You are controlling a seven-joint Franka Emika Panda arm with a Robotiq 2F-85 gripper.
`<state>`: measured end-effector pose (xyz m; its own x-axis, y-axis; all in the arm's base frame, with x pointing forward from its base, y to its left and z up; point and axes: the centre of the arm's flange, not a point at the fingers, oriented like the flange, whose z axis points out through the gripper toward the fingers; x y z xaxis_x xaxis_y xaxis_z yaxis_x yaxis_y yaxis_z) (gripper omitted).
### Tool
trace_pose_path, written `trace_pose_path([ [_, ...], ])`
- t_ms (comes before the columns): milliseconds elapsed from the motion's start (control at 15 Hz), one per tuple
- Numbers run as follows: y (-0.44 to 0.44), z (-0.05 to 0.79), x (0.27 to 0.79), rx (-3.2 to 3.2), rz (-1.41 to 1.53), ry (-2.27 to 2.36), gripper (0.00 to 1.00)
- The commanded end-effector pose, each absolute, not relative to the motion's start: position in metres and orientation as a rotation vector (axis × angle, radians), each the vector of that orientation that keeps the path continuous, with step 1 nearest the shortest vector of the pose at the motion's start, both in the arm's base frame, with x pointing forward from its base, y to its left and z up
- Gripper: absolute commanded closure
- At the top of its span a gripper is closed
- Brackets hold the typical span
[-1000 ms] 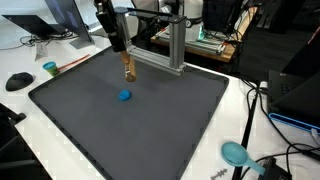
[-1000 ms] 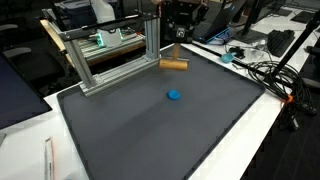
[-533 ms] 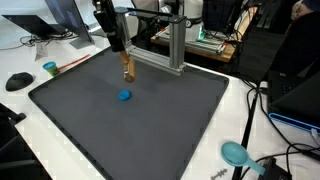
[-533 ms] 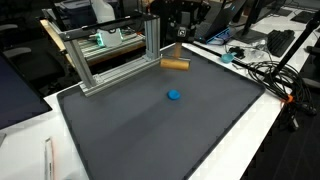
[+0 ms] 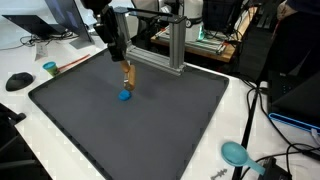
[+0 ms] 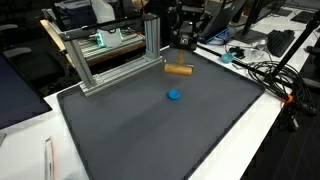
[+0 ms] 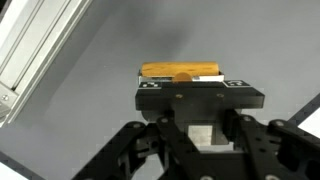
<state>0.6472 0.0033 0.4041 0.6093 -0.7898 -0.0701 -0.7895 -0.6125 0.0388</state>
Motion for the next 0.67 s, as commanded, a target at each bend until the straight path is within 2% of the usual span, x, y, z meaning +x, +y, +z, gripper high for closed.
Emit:
trace_pose_path([
  [0, -0.001, 0.379, 0.650, 2.745, -0.031, -1.554, 0.78],
  [600, -0.012, 0.336, 0.651, 2.558, 0.013, -1.761, 0.78],
])
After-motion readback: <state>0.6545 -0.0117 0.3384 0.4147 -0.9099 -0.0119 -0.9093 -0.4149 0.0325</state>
